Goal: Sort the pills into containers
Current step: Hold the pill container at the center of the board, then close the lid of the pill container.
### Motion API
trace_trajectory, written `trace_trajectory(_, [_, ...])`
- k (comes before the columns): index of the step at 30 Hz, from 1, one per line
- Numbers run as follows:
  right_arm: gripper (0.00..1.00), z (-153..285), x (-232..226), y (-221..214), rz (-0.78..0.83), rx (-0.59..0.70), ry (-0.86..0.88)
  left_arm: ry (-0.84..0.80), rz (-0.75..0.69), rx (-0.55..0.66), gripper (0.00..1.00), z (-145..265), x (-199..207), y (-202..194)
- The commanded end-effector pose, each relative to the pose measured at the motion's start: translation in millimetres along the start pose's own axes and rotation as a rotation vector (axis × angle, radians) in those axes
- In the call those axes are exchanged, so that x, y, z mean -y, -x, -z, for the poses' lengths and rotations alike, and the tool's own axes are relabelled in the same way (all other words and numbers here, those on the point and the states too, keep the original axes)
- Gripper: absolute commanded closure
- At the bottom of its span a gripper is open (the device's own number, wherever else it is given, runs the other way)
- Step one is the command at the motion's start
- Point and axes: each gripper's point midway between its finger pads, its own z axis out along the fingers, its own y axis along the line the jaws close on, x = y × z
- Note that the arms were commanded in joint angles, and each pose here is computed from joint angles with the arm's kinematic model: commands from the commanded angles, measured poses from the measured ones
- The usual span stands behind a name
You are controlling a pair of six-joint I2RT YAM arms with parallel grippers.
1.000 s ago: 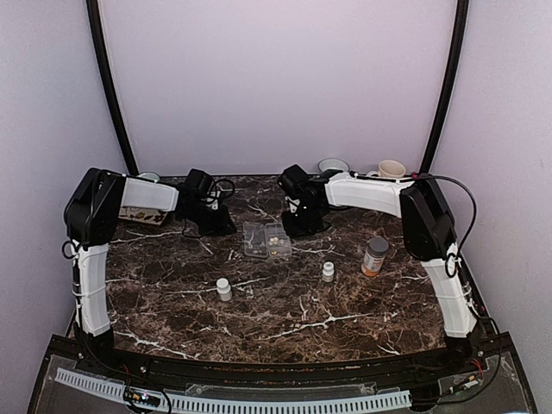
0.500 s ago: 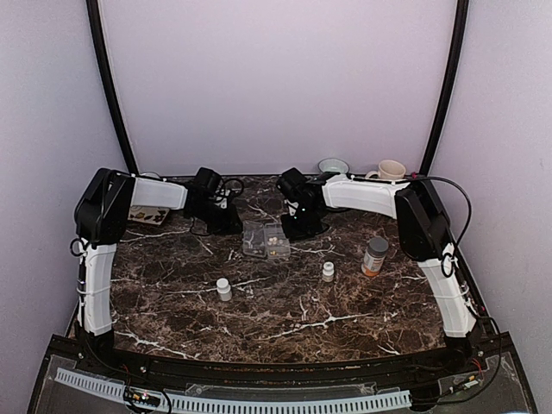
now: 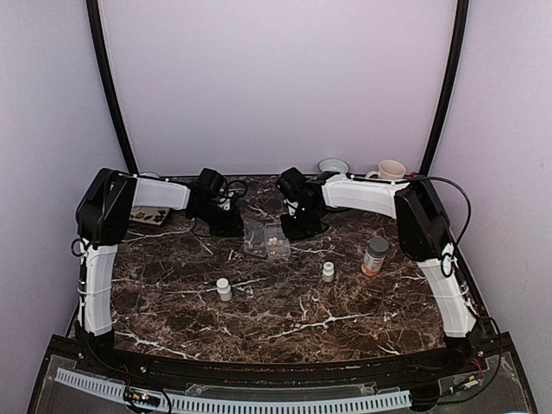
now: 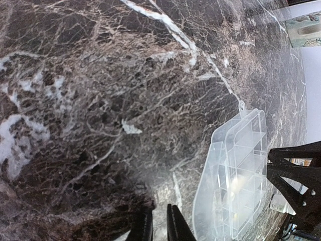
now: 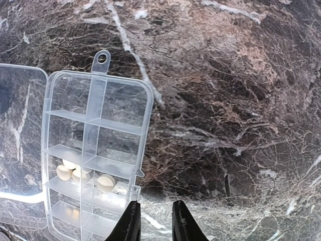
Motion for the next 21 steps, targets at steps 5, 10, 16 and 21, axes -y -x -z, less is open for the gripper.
trace_trajectory(5, [0.76,-4.0,-4.2,-1.7,-0.002,-0.019,0.020,-0.022,-0.029,0.031,0.86,24.5,25.4,11.5])
trace_trajectory(10, [0.77,-5.4,-7.4,-2.6,-0.002,-0.027,0.037,-0.035,-0.041,0.048,0.86,30.3,37.1,17.7])
trace_trajectory(16, [0.78,-5.9,-7.7,-4.1,0.003,-0.033,0.039,-0.044,-0.048,0.061,0.86,37.4,45.5,21.5])
trace_trajectory(21, [0.78,-6.6,-9.5,-4.1,0.003,-0.036,0.049,-0.054,-0.056,0.067,0.86,41.2,53.4,22.5])
